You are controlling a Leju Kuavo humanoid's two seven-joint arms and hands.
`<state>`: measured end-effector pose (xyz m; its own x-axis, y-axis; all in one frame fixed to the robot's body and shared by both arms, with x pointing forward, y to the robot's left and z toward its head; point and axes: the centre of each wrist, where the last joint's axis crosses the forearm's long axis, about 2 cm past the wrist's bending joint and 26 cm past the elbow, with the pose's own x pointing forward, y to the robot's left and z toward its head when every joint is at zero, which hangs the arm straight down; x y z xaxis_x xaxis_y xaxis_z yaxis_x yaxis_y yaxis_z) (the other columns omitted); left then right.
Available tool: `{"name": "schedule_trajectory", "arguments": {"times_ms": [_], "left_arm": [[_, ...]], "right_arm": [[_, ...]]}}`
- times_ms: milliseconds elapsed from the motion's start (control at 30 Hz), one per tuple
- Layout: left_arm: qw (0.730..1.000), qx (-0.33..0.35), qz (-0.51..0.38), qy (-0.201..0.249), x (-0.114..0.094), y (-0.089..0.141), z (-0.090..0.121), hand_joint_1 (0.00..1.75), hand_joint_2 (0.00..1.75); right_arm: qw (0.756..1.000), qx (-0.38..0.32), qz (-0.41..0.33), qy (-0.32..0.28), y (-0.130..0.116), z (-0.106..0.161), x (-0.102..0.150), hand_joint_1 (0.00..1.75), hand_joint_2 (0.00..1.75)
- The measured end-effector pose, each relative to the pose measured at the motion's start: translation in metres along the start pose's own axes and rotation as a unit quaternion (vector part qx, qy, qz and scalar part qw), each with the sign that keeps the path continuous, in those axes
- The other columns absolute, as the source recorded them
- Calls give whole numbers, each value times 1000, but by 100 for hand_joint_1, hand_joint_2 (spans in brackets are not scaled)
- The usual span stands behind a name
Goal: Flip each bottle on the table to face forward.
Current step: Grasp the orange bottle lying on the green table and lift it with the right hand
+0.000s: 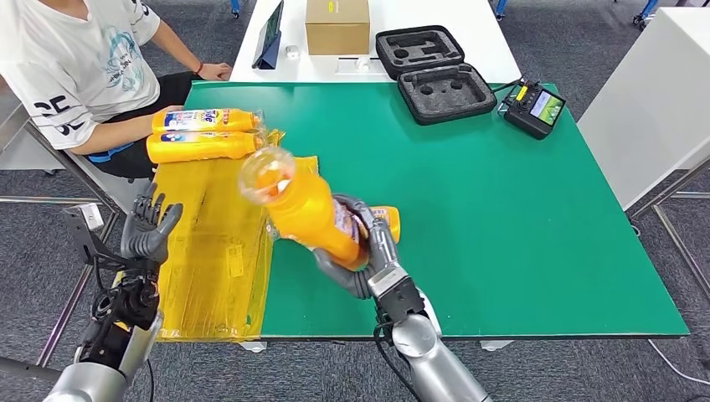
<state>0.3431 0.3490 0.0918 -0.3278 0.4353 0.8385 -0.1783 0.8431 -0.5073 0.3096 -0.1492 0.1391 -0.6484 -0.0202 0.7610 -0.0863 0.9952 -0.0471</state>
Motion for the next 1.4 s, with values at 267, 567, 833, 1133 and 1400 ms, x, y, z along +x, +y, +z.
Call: {"name": "schedule_trajectory", "arguments": {"times_ms": [267, 567, 833, 1133, 1400], "left_arm": [[990, -135, 40, 0, 11, -27, 26, 0, 175], [972, -226, -25, -53, 26, -69, 44, 0, 175], [957, -278, -55, -62, 24, -95, 50, 0, 175], [944, -328, -19, -22, 11, -121, 53, 0, 175], [935, -352, 39, 22, 4, -129, 58, 0, 175]], "right_arm": [[998, -51, -8, 22, -13, 6, -5, 175, 175], [997, -77, -8, 28, -13, 6, -5, 175, 175], [997, -56, -17, 42, -5, 10, -9, 175, 175], [997, 26, -21, 74, 29, 12, -16, 175, 175], [990, 82, -26, 108, 51, 18, -28, 175, 175]]}}
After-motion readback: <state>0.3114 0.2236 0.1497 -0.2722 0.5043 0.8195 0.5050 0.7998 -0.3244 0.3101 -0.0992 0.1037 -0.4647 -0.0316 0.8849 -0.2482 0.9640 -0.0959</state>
